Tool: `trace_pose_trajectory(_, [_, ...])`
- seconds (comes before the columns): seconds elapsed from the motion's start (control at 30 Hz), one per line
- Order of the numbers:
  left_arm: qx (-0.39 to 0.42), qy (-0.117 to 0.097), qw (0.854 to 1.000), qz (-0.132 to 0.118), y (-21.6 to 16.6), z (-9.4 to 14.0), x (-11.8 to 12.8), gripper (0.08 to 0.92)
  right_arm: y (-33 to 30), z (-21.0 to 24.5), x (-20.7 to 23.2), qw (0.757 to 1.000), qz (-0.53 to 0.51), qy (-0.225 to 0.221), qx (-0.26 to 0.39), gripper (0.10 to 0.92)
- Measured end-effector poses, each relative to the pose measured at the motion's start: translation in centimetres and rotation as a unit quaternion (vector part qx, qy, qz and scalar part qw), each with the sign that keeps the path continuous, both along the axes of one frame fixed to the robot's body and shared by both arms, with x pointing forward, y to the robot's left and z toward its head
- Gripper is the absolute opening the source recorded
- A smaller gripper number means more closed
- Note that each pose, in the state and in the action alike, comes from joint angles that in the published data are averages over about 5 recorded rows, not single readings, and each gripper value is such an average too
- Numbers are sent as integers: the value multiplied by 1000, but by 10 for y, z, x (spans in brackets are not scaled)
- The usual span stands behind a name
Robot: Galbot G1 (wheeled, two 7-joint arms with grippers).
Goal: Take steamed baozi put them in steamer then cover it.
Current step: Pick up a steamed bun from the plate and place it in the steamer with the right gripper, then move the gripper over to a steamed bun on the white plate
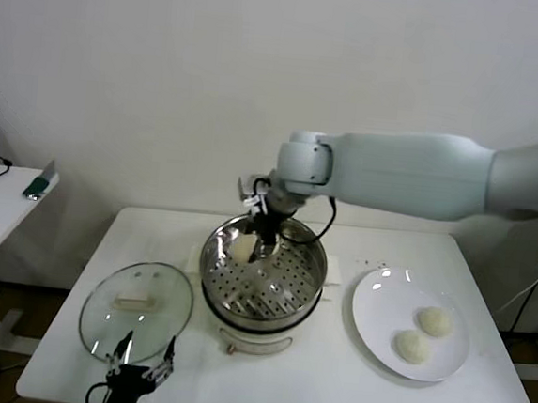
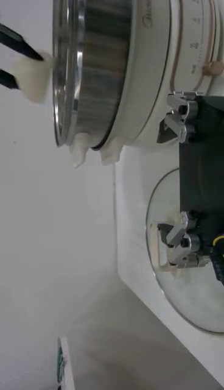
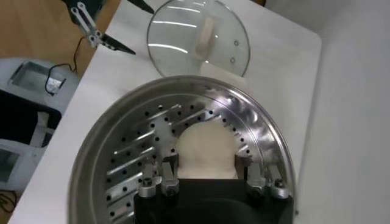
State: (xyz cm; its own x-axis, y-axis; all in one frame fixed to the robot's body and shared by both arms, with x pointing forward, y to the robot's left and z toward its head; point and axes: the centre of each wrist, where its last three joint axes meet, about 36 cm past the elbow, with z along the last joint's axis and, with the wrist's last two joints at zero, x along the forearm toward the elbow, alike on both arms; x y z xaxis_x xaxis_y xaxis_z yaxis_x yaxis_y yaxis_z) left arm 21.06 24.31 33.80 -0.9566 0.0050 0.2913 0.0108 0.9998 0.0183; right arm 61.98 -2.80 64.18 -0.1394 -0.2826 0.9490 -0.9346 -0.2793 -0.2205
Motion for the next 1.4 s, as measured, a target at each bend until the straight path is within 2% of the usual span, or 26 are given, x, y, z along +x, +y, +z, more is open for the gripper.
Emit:
trace_pose_trajectory(0.47, [0,1,1000,1,0,-2,-1,823,27,-55,4,1000,-7,-2,-10,631])
trace_pose_trajectory(0.67, [0,2,1000,1,-1,-1,0,823,28,-57,5,1000,-10,-7,-5,773])
trace_pose_trajectory(0.83, [0,3,1000,-1,-2,0,0,823,13,-39,8,1000,-6,-5,3,820])
trace_pose_trajectory(1.0, [2,5,1000,-4,-2,-1,1,823,-31,1,16,1000,-6,2,9,823])
trace_pose_trajectory(1.2, [4,4,1000,-8,-2,-2,2,823,-121,49,19,1000,-20,10,-2,823])
trace_pose_trajectory(1.4, [6,4,1000,-11,-3,-2,3,823,-225,43,4,998,-54,19,-33,823])
